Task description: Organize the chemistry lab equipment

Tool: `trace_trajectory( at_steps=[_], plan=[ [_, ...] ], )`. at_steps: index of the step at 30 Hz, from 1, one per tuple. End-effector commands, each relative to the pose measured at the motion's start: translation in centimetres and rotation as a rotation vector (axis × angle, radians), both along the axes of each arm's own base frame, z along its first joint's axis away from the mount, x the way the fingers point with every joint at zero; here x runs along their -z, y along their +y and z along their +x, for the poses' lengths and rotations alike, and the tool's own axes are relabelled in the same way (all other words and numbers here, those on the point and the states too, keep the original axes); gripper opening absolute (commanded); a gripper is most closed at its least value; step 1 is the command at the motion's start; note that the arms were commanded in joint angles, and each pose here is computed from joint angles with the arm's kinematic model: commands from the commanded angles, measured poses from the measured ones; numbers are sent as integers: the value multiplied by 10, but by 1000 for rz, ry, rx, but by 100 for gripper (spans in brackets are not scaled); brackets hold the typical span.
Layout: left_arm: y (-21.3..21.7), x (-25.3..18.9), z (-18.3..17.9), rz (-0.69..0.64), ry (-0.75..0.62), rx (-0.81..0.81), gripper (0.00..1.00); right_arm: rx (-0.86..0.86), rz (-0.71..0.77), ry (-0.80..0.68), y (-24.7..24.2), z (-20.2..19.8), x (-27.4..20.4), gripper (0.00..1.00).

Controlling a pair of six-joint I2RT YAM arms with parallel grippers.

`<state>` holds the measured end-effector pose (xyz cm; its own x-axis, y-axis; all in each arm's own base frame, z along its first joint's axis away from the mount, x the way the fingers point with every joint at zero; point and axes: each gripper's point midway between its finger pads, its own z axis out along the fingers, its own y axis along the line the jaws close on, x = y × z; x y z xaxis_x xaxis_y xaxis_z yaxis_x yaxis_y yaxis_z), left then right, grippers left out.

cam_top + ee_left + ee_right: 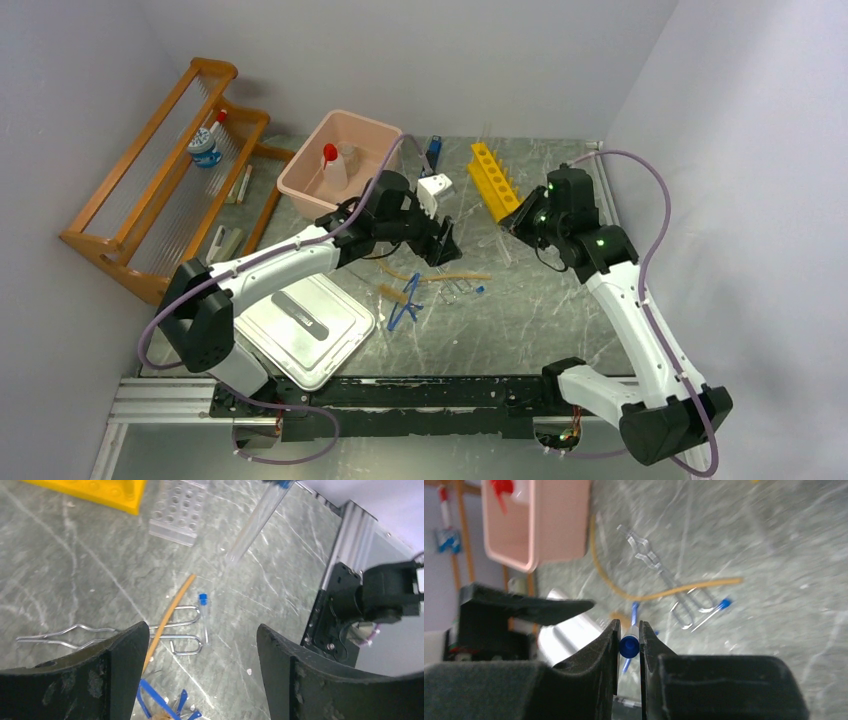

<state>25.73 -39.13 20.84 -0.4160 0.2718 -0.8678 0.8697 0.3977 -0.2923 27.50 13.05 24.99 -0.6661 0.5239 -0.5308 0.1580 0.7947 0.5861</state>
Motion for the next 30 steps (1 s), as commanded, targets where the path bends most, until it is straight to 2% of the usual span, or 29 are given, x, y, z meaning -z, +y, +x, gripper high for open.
trace_trajectory(
  at_steps=[1,8,15,23,30],
  plan=[
    [14,-26,23,-41,-17,-167,82,197,-282,-47,-55,30,8,8],
    [22,-35,26,-46,-11,-220,80,304,-470,-42,-73,70,32,7],
    [29,-30,33,-9,-21,-244,79,368,-630,-47,-61,97,52,7],
    [38,-22,49,17,-22,-286,79,441,-713,-21,-73,112,79,7],
    [51,-8,59,23,29,-332,79,475,-670,17,-77,123,103,8]
  ],
)
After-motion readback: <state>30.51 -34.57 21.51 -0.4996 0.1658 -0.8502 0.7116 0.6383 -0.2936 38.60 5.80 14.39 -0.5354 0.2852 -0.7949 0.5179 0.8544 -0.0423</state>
